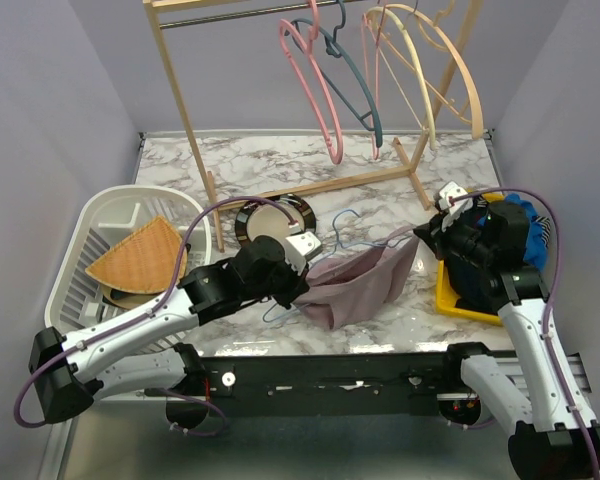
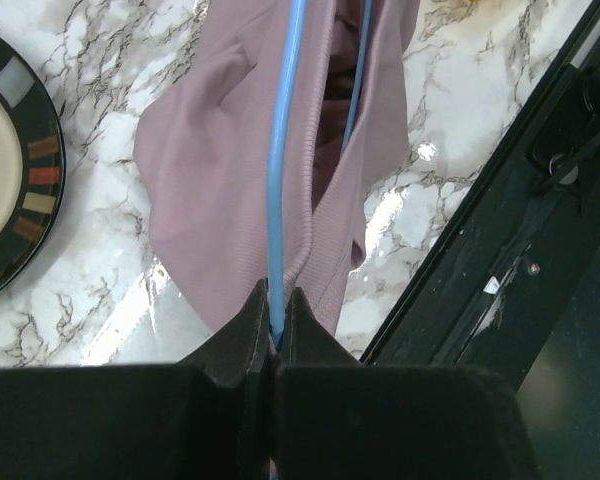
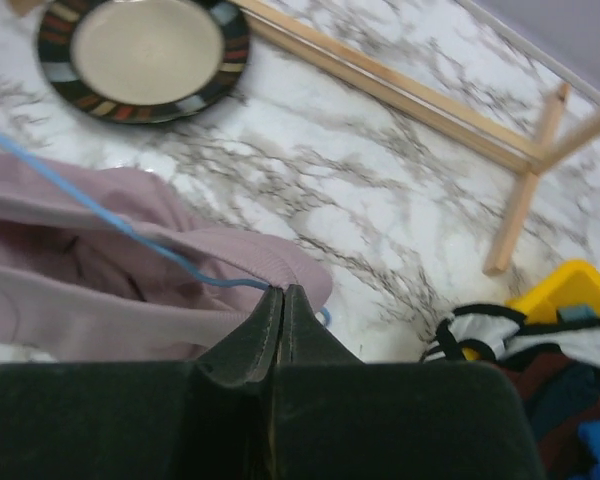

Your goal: Place the tank top on the hanger

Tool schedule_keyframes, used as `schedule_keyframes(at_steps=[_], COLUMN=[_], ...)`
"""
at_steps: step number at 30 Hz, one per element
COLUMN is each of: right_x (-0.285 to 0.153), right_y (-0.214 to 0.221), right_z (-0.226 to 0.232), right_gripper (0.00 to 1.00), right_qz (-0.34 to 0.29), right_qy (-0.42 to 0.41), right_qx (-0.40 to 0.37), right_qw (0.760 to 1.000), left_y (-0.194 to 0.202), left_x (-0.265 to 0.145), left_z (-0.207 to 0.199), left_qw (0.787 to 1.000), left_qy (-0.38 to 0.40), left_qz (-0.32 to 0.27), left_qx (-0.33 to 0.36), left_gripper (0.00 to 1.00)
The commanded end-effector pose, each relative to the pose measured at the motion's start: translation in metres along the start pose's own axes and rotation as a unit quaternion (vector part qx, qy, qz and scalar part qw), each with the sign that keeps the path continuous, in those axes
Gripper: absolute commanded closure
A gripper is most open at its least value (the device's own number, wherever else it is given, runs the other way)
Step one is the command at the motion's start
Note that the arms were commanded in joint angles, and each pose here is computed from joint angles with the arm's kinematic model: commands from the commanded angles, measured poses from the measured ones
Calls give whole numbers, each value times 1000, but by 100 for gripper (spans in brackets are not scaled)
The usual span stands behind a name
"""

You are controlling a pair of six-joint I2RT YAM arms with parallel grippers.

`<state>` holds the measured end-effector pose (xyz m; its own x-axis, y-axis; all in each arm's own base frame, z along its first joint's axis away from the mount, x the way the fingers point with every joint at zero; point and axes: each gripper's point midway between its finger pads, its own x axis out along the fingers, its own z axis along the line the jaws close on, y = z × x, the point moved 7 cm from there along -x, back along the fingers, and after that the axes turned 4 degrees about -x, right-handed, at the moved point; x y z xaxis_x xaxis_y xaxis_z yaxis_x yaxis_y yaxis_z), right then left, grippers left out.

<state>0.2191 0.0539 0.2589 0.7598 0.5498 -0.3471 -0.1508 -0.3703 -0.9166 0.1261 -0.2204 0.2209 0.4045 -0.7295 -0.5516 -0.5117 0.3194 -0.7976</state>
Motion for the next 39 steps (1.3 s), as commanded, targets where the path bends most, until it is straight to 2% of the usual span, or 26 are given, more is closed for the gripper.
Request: schedule_keyframes(at_steps=[1,2,4,6,7,9,10,14,15,20,26,29,32,39], right_x=[-23,-26,-29,-29,-28,-26,-25,-21,-21,-18,-18,-17,-17,-19], right_y=[-21,-26,-26,-22,-20,-14,-11,-1,0,6,10,12,13,14], right_z=[40,42,49,47,43,38,35,41,33,19,7,1,-1,-2], right_gripper=[90,88,74,64,54,43,34,13,12,9,5,4,4,3], right_qz=[-62,-72,-75,-66,-52,-36,-28,-53,-66,-49,-45,-36,-33,-31], right_qy=[-187,-199,-222,-211,-191,-164,-148,-154,-136,-89,-43,-18,-12,-5], right_qx=[-86,-90,-89,-90,-89,-77,-71,-22,-20,28,50,57,57,56], right_qw=[977,973,968,971,976,983,986,986,988,994,997,998,998,998], left_y=[-11,-12,-15,-16,-17,-16,-16,-15,-17,-12,-14,-27,-53,-99], left_x=[-2,-1,-2,-4,-6,-12,-14,-31,-36,-60,-93,-118,-147,-162], left_z=[-6,-6,-7,-8,-8,-8,-10,-14,-15,-2,4,10,22,36], left_qw=[999,999,999,999,999,999,1000,999,999,996,986,974,951,915], left_qy=[26,25,26,26,25,26,29,34,32,-44,-95,-132,-202,-313], left_qz=[3,5,0,-4,-7,-8,-8,4,1,-23,-52,-101,-171,-212], left_qx=[21,22,21,20,21,16,6,-21,-27,-76,-131,-153,-160,-140], left_gripper=[100,100,100,100,100,100,100,100,100,100,100,100,100,100])
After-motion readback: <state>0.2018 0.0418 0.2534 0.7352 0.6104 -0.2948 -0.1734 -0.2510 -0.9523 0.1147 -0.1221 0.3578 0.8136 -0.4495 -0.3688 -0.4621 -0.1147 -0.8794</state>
